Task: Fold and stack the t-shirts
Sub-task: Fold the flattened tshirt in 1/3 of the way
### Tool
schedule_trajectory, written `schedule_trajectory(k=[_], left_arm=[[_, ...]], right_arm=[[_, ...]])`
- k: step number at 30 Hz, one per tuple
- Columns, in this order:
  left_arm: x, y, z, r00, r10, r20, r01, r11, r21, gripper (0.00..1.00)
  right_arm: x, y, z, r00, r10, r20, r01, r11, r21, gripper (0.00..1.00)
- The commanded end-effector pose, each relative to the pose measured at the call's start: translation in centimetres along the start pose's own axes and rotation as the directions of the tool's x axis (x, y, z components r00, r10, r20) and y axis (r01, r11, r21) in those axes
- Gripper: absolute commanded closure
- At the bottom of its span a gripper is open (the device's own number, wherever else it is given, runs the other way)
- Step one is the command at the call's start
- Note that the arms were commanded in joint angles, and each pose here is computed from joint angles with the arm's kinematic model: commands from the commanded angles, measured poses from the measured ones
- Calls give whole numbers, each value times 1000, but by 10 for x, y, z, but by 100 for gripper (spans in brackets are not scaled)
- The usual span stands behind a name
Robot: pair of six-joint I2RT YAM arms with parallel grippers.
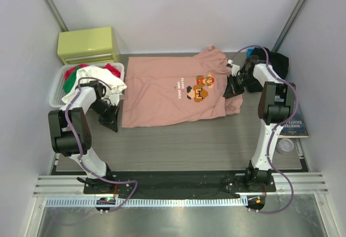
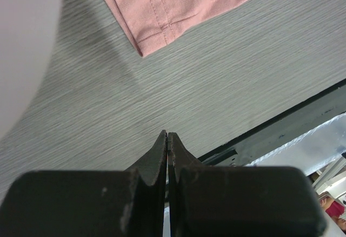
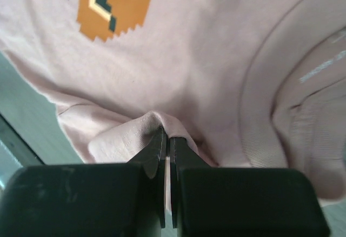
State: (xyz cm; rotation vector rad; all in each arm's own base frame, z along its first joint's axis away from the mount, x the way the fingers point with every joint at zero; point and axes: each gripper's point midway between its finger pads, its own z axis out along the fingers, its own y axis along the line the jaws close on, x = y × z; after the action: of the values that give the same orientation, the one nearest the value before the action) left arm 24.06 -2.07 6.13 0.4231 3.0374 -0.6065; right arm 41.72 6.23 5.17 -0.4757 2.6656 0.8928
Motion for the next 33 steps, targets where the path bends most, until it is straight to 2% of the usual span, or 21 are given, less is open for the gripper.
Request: schedule_trajectory(k=[1, 10, 18, 27, 33], left_arm=[[1, 2, 1, 1000, 19, 0, -19, 1000, 2, 100], [4, 3, 4, 1000, 22, -7, -22, 1000, -2, 100], [7, 6, 13, 1000, 15, -19, -15, 1000, 0, 100], [6, 4, 14, 1000, 13, -22, -13, 1000, 22, 100], [14, 4, 21, 999, 16, -43, -15, 1000, 27, 100]], right_arm=[[-29, -18, -3, 998, -17, 66, 11, 996, 90, 99], [-70, -27, -13, 987, -40, 157, 17, 990, 142, 99], [-91, -2, -48, 968, -91, 233, 53, 985, 165, 99], [-93, -14, -48, 971, -91, 223, 43, 976, 212, 99], [-115, -28, -50, 961, -82, 262, 19, 972, 233, 99]])
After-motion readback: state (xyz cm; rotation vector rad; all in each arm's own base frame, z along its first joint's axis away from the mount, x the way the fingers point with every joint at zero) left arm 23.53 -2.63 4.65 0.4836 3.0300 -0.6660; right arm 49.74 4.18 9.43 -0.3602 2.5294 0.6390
